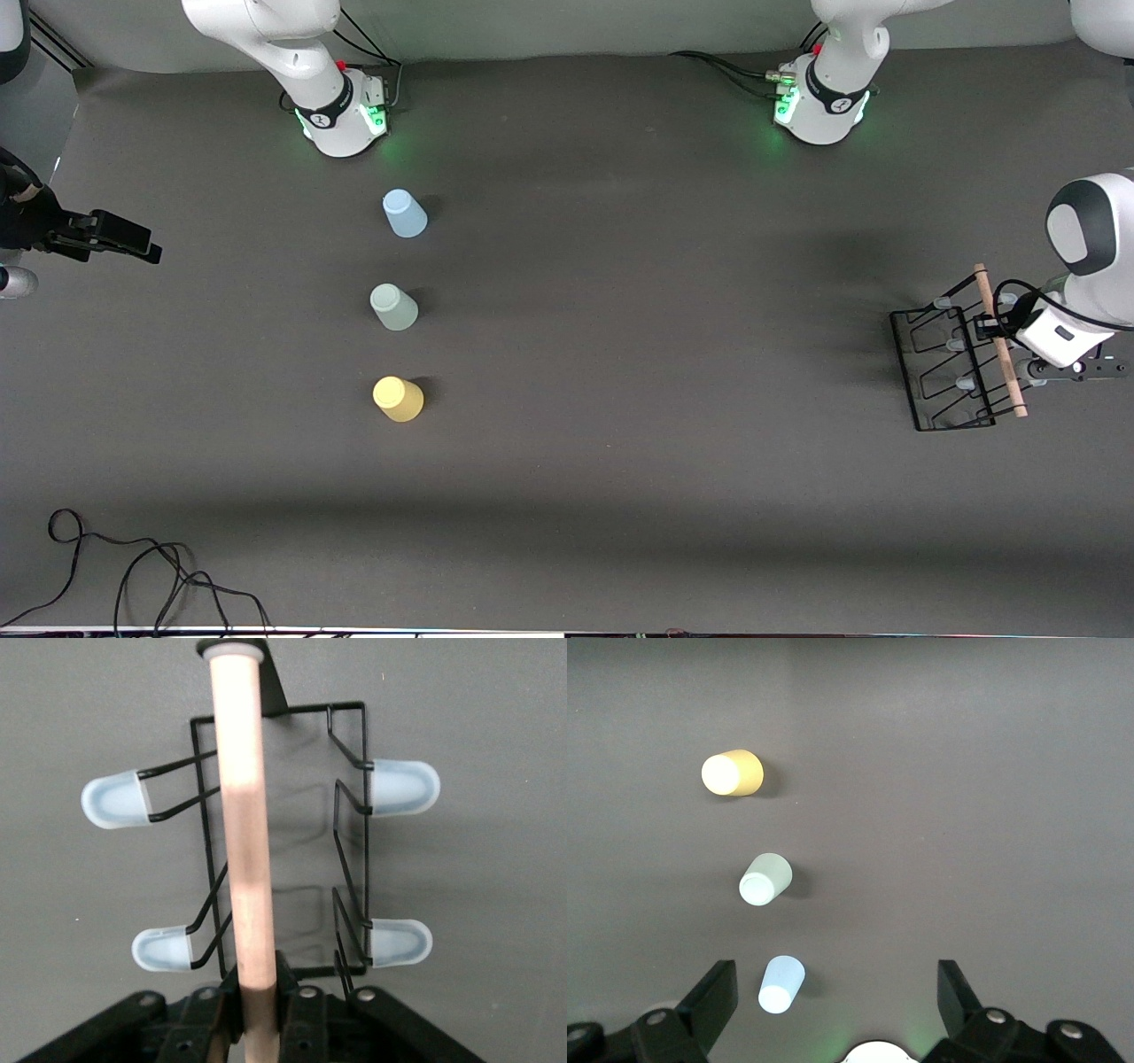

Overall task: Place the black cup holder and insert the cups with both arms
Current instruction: 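Reach the left gripper to the rack's wooden dowel and grasp it, then carry the rack with the left gripper to the table middle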

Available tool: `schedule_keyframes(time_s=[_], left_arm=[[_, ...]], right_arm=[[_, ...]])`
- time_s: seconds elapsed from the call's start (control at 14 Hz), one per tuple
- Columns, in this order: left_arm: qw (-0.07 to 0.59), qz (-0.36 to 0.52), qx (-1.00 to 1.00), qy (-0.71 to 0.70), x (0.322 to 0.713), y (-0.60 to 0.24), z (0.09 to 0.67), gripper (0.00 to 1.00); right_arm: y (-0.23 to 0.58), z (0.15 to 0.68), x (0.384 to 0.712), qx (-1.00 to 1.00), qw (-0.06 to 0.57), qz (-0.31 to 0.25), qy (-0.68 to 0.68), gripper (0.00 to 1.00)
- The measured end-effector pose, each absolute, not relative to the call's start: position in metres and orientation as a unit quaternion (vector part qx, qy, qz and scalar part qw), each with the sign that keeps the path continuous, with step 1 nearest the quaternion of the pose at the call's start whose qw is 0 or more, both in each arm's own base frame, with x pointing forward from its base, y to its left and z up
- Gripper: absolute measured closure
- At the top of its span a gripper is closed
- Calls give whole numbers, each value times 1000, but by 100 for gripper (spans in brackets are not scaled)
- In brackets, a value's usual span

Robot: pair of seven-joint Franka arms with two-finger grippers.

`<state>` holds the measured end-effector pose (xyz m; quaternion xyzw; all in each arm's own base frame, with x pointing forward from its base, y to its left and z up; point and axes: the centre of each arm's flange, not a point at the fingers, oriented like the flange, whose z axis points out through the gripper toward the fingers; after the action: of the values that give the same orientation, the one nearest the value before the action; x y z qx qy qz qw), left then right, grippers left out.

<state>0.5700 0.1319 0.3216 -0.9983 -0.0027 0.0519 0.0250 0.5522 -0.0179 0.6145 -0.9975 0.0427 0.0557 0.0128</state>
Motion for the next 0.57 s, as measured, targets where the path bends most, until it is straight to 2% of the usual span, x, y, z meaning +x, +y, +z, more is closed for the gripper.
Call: schedule_keyframes(time_s=[0.29,0.57], left_arm=[[23,66,-998,8,578,118,356,91],[25,69,-997,19,587,49,410,91]], right_arm=[[-18,615,552,-997,13,56,43,0],[-18,615,552,-997,13,56,43,0]])
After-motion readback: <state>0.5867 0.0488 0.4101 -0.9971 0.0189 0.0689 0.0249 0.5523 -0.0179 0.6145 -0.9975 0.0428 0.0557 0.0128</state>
